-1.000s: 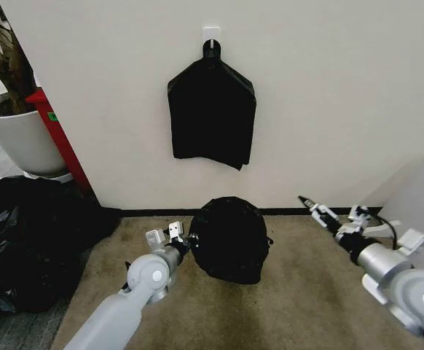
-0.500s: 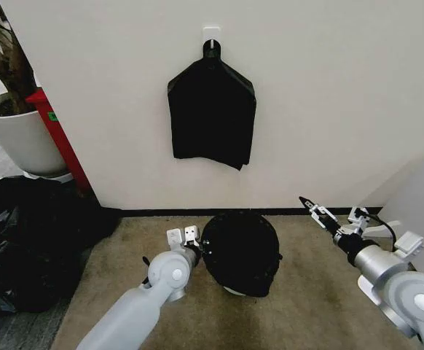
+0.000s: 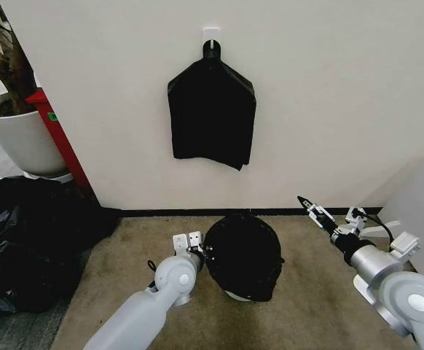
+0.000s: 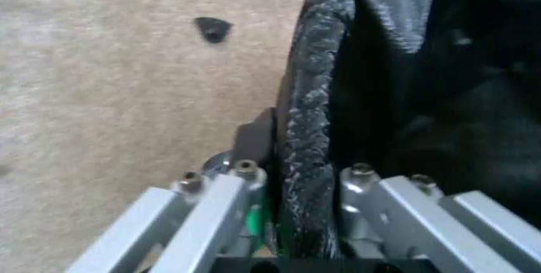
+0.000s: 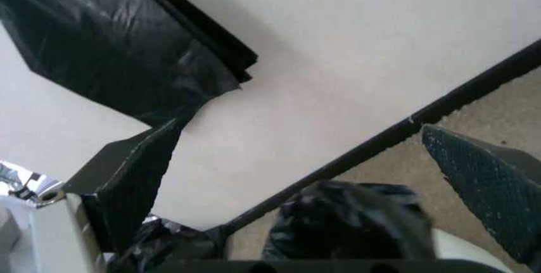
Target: Place the garbage bag over the trash bin.
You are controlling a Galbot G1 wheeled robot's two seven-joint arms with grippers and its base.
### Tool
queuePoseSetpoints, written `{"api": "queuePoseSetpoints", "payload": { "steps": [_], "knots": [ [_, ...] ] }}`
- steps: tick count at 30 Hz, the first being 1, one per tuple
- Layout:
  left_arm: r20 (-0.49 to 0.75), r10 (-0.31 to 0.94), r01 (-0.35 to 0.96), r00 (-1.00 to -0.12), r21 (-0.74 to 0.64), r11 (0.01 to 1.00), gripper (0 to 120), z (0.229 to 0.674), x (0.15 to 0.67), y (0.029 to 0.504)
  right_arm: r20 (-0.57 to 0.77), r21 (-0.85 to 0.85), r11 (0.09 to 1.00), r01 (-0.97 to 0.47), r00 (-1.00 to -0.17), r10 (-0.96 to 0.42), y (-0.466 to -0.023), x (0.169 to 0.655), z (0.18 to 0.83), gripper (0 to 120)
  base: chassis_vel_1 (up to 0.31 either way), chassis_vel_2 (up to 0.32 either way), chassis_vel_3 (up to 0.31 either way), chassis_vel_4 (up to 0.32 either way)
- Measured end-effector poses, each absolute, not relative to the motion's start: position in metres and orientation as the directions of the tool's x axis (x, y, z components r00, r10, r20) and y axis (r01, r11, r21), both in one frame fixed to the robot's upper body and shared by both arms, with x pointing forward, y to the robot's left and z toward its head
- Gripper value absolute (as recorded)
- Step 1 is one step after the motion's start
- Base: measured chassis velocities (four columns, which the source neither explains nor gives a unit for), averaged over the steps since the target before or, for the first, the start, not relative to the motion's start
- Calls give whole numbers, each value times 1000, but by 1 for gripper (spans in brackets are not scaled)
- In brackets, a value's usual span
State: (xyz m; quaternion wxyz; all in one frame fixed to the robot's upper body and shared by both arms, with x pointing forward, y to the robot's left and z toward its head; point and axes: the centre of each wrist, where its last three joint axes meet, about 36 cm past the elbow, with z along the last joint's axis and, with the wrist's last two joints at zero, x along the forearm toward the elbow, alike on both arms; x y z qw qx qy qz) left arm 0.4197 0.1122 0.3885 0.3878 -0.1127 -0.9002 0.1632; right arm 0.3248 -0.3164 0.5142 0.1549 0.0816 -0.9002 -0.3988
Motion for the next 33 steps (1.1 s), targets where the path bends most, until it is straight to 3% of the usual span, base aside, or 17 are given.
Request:
{"api": "queuePoseSetpoints", "payload": {
  "steps": [19,23,28,31,33],
  "knots": [
    [554,355,132,-753,-402,906,93,424,404,125,192,725,685,-70,-935,-299,-304,322,525,100,0,0,0,0],
    [509,369,148,-778,-421,895,99,435,403,135,181,721,688,-80,-937,-299,-306,321,526,100,0,0,0,0],
    [305,353,226,-884,-382,896,100,443,401,156,162,576,810,-105,-957,-240,-304,321,520,100,0,0,0,0],
    [-45,351,354,-935,-108,929,100,441,410,198,106,270,951,-149,-977,-183,-303,320,496,100,0,0,0,0],
    [-107,390,392,-915,2,920,100,437,407,215,88,176,973,-150,-982,-167,-303,320,484,100,0,0,0,0]
  ]
}}
